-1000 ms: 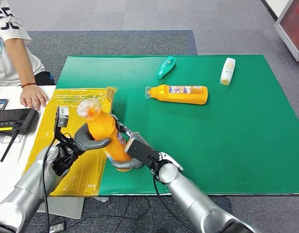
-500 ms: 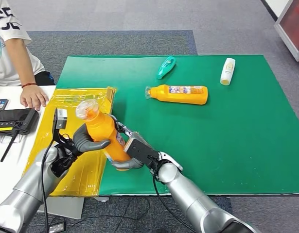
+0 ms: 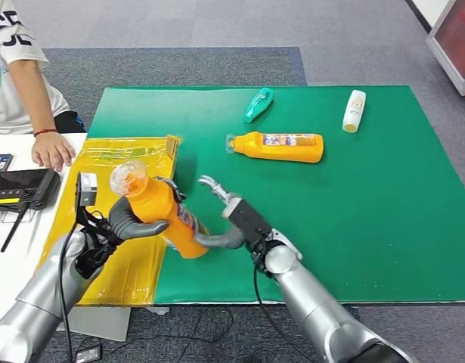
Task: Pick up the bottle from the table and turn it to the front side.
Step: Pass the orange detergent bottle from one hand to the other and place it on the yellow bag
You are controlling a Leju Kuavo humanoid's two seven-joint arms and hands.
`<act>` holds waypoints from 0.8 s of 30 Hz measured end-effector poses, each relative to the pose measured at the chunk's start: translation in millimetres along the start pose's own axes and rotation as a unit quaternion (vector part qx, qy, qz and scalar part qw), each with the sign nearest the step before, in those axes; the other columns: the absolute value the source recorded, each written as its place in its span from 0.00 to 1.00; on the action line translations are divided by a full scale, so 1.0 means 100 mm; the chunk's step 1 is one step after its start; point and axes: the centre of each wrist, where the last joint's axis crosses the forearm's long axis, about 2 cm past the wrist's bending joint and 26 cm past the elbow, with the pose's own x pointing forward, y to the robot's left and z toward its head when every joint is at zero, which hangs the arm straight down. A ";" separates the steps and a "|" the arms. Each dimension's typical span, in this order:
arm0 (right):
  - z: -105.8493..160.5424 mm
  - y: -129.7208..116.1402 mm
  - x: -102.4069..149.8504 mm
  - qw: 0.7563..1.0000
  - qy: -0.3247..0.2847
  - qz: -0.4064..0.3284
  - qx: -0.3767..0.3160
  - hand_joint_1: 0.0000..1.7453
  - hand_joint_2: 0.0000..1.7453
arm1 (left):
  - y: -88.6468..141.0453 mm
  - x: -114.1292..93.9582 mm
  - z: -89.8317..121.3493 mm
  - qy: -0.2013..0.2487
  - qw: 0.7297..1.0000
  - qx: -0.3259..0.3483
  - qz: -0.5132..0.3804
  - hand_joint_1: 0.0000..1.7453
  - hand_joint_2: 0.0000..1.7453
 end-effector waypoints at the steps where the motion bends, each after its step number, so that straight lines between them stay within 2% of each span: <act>1: 0.02 -0.10 0.01 1.000 -0.004 -0.001 -0.014 0.00 1.00 | -0.01 -0.01 0.03 0.001 1.000 0.000 0.000 1.00 1.00; 4: 0.09 -0.37 0.07 0.998 -0.020 -0.002 -0.051 0.00 1.00 | -0.06 -0.04 0.12 0.005 1.000 0.001 0.001 1.00 1.00; 7: 0.16 -0.54 0.11 0.996 -0.036 -0.006 -0.079 0.00 1.00 | -0.09 -0.05 0.17 0.007 1.000 0.003 0.000 1.00 1.00; 16: 0.35 -0.73 0.15 0.991 -0.055 -0.005 -0.125 0.00 1.00 | -0.07 0.00 0.26 0.020 0.999 0.019 -0.036 1.00 1.00; 20: 0.41 -0.72 0.12 0.990 -0.052 -0.010 -0.131 0.00 1.00 | 0.00 0.06 0.30 0.062 0.989 0.054 -0.124 1.00 1.00; 24: 0.48 -0.70 0.07 0.990 -0.046 -0.014 -0.136 0.00 1.00 | 0.16 0.23 0.31 0.117 0.954 0.098 -0.256 1.00 1.00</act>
